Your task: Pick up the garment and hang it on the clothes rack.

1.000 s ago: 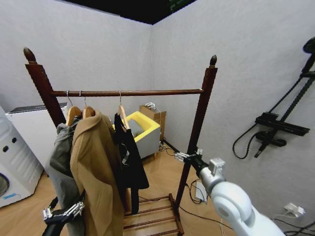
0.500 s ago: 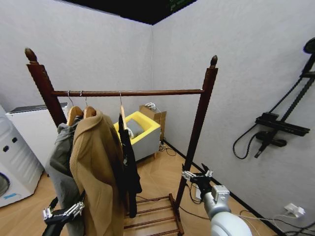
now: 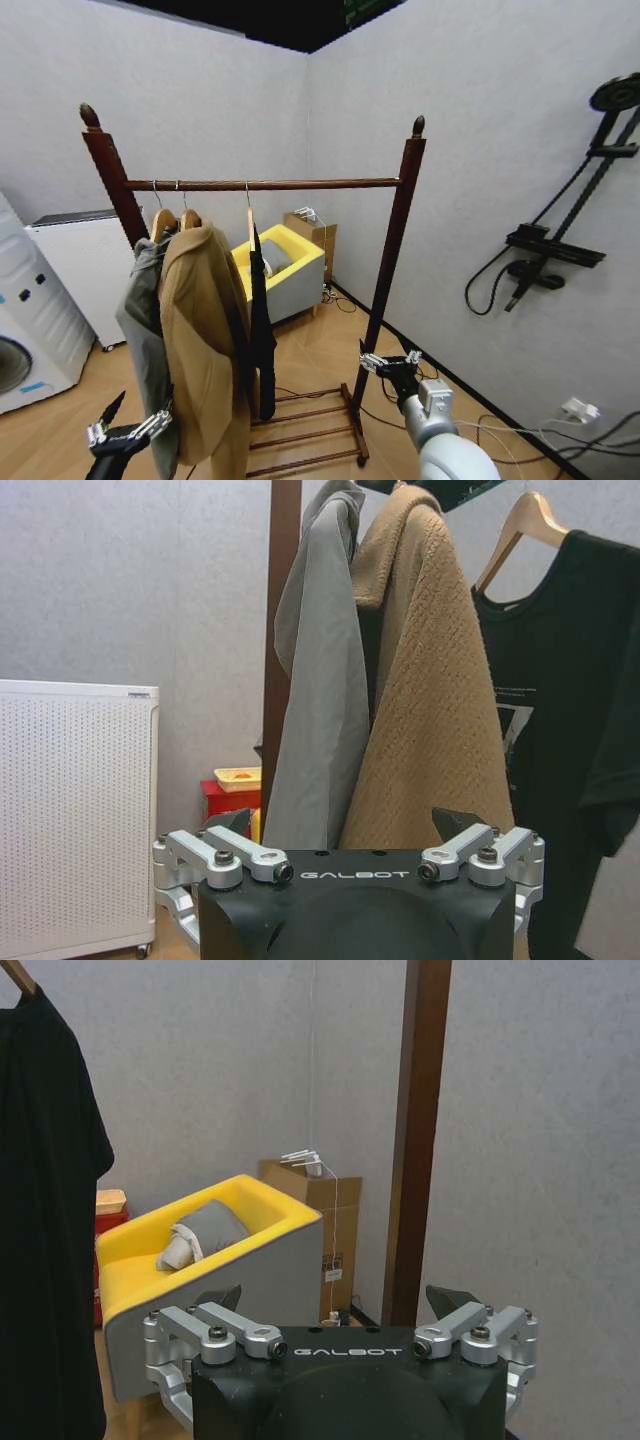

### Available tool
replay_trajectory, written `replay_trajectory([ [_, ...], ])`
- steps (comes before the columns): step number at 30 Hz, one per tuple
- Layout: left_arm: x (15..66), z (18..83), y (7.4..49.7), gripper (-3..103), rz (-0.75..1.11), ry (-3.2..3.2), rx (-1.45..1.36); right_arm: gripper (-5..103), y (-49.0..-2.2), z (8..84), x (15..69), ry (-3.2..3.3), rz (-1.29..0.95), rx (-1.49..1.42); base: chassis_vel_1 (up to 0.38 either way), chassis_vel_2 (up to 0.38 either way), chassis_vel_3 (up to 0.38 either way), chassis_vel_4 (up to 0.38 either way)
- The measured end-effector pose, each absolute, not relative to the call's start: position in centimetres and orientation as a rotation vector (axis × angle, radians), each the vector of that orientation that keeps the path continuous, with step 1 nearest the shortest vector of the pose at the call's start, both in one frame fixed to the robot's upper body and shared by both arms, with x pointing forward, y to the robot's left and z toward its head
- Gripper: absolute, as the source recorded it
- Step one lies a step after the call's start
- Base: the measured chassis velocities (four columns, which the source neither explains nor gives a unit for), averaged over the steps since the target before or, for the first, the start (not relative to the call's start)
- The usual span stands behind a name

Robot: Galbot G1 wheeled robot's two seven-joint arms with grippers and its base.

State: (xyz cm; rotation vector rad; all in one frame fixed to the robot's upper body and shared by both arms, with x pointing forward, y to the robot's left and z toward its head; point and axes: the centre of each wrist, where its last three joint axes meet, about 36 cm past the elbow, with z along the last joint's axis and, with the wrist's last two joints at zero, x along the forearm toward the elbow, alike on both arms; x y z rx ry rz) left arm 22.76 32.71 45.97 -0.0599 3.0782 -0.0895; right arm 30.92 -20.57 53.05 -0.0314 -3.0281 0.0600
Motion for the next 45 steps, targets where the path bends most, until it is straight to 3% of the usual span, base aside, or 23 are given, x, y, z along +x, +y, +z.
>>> replay_trajectory([
  [24,22.8,46.0,32.7,100,-0.090,3.078,-0.060,100,-20.9,53.5,30.7,-3.061,0.051,-0.051,0.107,-0.252,-0.246,0.105],
  [45,22.8,46.0,32.7,100,-0.089,3.078,-0.060,100,-22.4,53.2,30.7,-3.090,0.069,-0.047,-0.040,-0.210,-0.208,-0.038],
])
